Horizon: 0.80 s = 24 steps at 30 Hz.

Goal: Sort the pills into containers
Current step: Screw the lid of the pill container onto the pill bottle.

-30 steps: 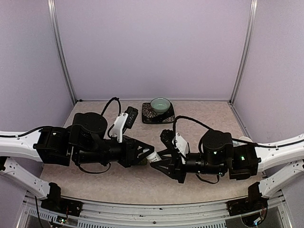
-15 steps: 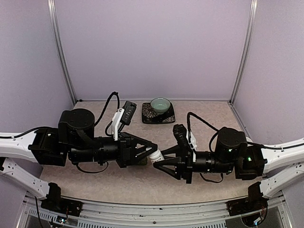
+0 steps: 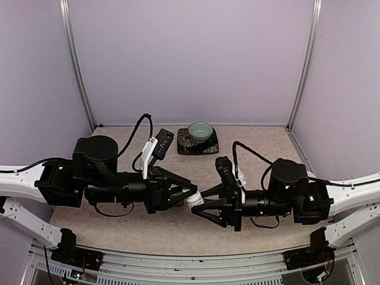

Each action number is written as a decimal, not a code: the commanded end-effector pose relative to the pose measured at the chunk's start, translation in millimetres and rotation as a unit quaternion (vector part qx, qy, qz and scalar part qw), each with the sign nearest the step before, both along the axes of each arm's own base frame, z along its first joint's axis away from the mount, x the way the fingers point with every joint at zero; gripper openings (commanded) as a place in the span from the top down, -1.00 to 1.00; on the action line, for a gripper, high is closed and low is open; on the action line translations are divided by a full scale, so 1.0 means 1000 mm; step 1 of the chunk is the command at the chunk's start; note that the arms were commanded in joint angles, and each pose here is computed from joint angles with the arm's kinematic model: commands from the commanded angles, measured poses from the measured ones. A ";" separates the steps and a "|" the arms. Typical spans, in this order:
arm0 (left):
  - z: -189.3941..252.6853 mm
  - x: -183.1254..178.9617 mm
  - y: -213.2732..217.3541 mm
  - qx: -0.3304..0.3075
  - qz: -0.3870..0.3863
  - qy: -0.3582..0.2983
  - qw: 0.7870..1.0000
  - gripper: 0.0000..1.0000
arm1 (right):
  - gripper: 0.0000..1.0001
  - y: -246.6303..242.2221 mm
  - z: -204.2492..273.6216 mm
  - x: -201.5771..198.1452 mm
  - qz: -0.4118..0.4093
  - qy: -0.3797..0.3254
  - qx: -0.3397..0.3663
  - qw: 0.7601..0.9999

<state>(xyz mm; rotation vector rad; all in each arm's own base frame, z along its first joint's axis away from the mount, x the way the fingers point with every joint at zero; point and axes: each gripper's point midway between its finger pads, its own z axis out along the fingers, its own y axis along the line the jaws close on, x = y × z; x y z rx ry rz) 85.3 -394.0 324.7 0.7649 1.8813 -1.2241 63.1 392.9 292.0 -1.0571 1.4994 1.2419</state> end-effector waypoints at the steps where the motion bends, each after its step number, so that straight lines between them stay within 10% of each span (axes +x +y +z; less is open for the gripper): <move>1: -0.008 -0.029 -0.013 0.009 -0.079 -0.006 0.997 0.41 | 0.47 0.002 0.041 -0.016 0.048 -0.007 0.074 0.996; 24: -0.004 -0.059 -0.010 -0.002 -0.157 -0.042 0.987 0.41 | 0.46 -0.010 0.045 -0.041 0.129 0.019 0.112 0.985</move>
